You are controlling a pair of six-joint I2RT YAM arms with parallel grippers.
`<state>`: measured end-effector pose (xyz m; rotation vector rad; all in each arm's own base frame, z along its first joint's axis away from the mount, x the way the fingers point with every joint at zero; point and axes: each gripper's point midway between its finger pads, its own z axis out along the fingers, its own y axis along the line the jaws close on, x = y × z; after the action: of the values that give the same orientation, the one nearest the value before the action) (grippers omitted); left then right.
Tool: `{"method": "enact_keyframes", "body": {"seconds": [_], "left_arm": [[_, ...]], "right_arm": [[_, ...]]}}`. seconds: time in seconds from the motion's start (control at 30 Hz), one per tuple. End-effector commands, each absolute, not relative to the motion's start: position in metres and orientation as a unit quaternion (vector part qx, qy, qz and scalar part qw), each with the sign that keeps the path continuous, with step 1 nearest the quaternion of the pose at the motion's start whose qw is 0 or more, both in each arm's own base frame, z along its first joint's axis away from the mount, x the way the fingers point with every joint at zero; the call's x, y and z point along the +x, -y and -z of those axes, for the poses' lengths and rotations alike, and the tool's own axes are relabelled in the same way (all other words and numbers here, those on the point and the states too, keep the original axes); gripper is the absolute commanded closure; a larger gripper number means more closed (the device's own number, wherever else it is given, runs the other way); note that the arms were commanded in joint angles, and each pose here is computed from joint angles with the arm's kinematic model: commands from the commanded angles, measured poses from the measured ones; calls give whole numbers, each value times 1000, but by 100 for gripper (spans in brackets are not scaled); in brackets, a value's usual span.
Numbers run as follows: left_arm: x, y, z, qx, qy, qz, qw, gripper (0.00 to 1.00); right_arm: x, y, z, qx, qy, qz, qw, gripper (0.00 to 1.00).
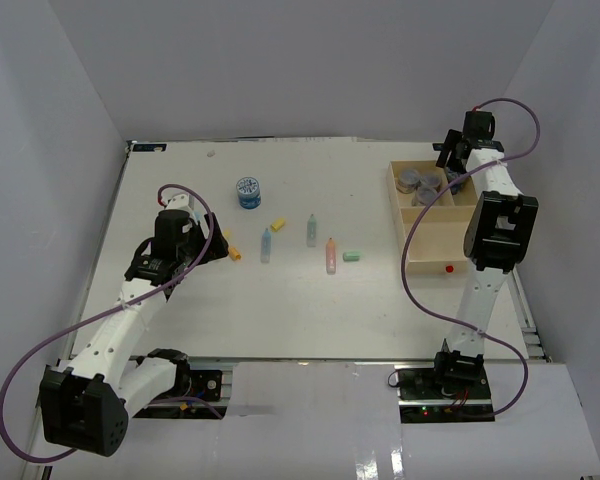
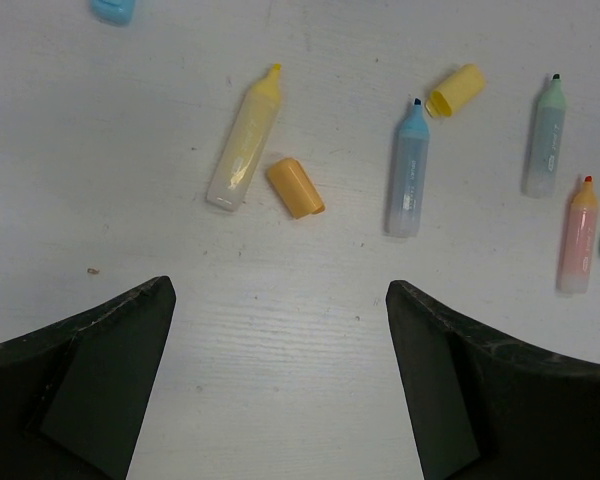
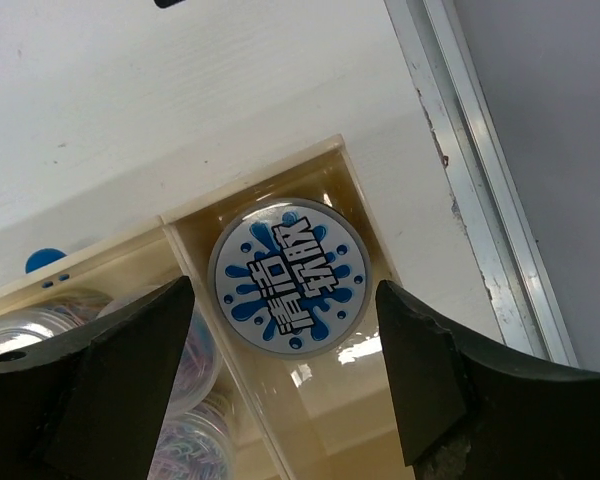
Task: Sort the stationery into containers
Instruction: Place the stationery in the storage box, then pick up the stationery from the center of the board.
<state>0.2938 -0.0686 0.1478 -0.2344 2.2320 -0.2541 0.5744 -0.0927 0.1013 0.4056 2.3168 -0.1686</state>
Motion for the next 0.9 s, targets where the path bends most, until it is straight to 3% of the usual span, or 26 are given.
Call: {"method": "enact_keyframes", "body": {"seconds": [0.0, 0.2, 0.47, 0.6, 0.8, 0.87], "left_arm": [[295, 69, -147, -90, -892, 105, 430, 2], [295, 69, -146, -90, -893, 105, 429, 2], [300, 78, -141, -81, -897, 124, 417, 2], [313, 87, -145, -71, -901, 136, 406, 2], [375, 88, -164, -65, -900, 100, 419, 2], [397, 92, -152, -60, -909, 94, 402, 2]], "right_arm": [[594, 93, -128, 160, -887, 56, 430, 19], [592, 90, -140, 148, -885, 49, 439, 13], [560, 60, -235, 102, -852, 15, 514, 2], [521, 36, -271, 73, -837, -16, 542, 10], [431, 1, -317, 53, -787, -89, 608, 10], [411, -6, -305, 49, -789, -104, 604, 10]]}}
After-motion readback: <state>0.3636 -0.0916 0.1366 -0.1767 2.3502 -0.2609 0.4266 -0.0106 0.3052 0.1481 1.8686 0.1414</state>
